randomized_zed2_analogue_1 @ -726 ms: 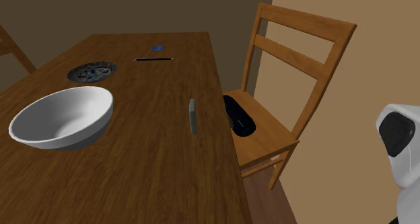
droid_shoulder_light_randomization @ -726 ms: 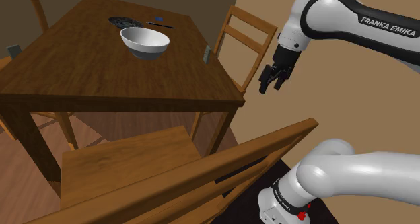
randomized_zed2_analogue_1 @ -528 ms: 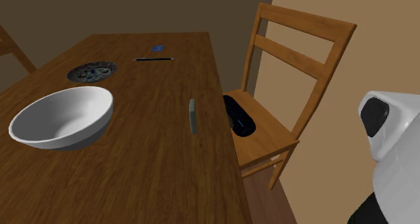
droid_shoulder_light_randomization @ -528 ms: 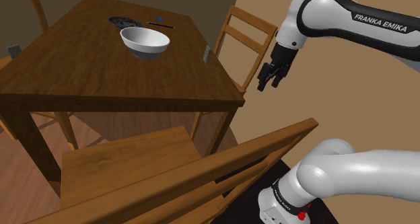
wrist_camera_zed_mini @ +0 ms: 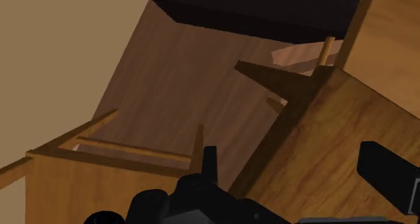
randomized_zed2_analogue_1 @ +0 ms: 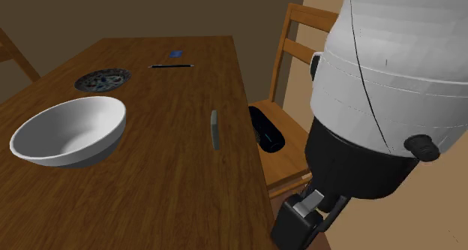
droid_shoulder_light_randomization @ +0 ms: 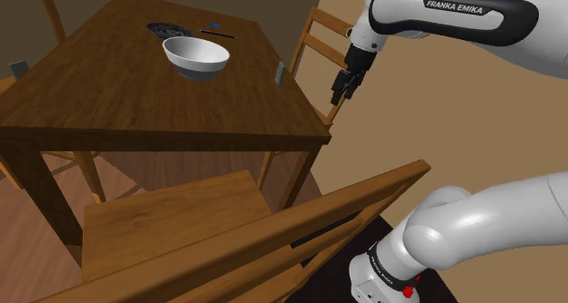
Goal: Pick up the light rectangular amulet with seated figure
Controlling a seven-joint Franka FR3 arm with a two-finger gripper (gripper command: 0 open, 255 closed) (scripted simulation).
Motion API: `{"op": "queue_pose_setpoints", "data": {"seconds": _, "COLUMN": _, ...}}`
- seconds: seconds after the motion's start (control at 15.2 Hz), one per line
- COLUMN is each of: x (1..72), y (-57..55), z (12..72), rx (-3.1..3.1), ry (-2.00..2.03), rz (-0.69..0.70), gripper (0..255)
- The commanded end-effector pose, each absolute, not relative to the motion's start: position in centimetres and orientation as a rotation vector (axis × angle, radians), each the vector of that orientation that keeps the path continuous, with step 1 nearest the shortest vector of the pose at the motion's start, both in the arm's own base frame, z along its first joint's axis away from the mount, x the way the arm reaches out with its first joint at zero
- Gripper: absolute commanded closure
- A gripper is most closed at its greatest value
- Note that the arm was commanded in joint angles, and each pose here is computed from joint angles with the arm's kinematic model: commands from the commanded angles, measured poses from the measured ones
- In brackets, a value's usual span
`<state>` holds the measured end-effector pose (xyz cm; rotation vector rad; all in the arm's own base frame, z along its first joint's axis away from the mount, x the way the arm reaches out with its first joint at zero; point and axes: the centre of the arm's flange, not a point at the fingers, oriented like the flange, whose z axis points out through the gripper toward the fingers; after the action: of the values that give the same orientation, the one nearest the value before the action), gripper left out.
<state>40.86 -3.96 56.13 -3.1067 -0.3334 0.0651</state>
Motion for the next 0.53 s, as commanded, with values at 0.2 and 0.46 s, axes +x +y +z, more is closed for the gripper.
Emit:
{"op": "queue_pose_setpoints", "data": {"seconds": 0.2, "x": 47.2, "y": -4.5, "z": 56.2, "rx": -3.065, "ry": -0.561, "rz": 0.024, "gripper": 0}}
{"op": "queue_pose_setpoints", "data": {"seconds": 0.46, "x": 52.2, "y": -4.2, "z": 56.3, "rx": -3.021, "ry": -0.735, "rz": -0.008, "gripper": 0}}
